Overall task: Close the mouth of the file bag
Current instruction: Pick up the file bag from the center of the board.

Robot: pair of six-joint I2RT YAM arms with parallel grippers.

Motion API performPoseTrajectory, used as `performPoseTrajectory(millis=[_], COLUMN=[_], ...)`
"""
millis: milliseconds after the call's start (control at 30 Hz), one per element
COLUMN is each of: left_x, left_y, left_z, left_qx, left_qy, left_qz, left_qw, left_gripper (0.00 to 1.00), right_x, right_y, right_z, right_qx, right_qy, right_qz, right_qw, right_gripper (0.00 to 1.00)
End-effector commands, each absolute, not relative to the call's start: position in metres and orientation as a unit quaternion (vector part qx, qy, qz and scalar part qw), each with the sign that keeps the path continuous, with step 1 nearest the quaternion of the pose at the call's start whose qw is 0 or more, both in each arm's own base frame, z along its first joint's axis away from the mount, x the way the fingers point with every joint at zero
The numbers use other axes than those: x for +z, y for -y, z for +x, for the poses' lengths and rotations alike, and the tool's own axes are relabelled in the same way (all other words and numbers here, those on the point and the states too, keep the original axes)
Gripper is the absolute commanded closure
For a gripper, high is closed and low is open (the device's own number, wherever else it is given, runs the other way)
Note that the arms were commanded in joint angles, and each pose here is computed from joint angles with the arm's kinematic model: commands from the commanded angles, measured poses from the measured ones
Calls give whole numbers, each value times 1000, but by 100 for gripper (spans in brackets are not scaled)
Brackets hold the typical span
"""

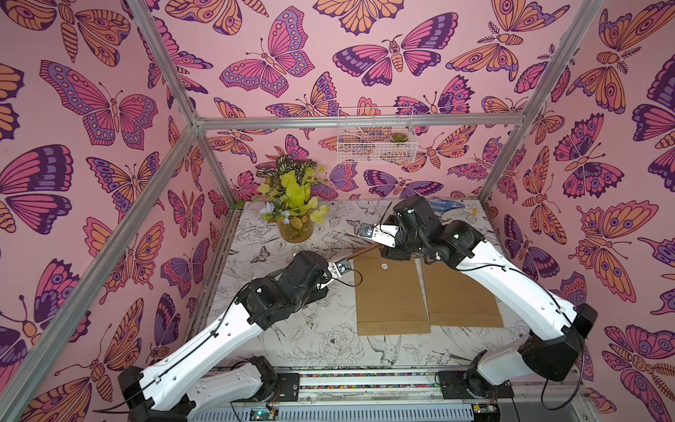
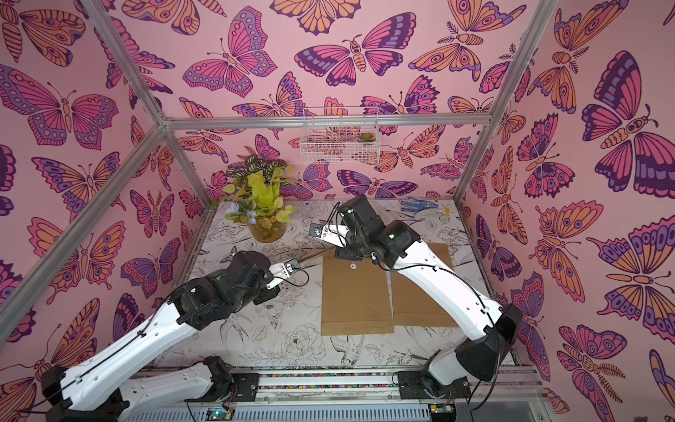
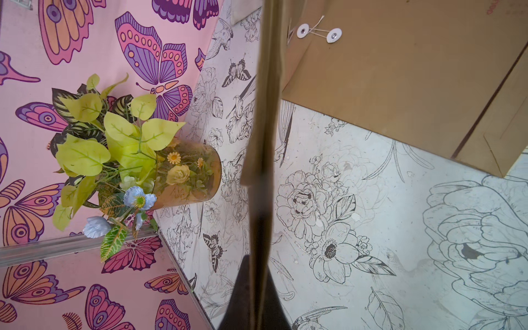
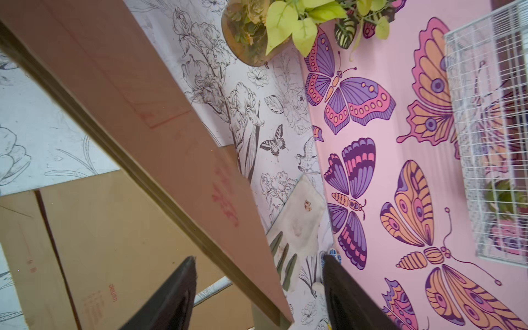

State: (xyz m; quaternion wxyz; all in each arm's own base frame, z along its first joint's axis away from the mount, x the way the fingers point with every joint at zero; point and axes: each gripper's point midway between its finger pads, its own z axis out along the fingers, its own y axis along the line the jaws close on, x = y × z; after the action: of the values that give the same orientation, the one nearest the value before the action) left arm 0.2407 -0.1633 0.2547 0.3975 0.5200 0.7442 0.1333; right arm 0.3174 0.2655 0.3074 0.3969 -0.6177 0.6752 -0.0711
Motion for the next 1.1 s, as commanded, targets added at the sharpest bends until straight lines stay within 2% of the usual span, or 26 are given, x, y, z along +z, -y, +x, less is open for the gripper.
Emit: performPoseTrajectory(millis=[0, 200, 433, 733, 867, 1067], left_x=[259, 264, 265, 269, 273, 278], left_y=[163, 162, 154, 144, 148, 150], left_z=[238, 239, 244, 255, 256, 254], left_qx=[123, 118, 119, 117, 108, 103], left_qy=[-737, -739, -747, -758, -756, -750], left_qz=[521, 514, 502, 485, 487, 492], left_qw=[411, 419, 420, 420, 425, 430], left_gripper=[100, 100, 100, 100, 100, 100], right_x=[297, 284, 268, 320, 311, 305], right_y=[-263, -265, -259, -247, -250, -262], right_z=[321, 312, 323, 292, 279, 303], right_qx=[-87, -55, -73, -6, -9, -48], right_qy=[-669, -670, -681, -677, -665, -653], right_qz=[-641, -659, -663, -636, -661, -675], right_qw=[367, 337, 300, 369, 348, 339], right_gripper=[29, 30, 32, 30, 27, 27])
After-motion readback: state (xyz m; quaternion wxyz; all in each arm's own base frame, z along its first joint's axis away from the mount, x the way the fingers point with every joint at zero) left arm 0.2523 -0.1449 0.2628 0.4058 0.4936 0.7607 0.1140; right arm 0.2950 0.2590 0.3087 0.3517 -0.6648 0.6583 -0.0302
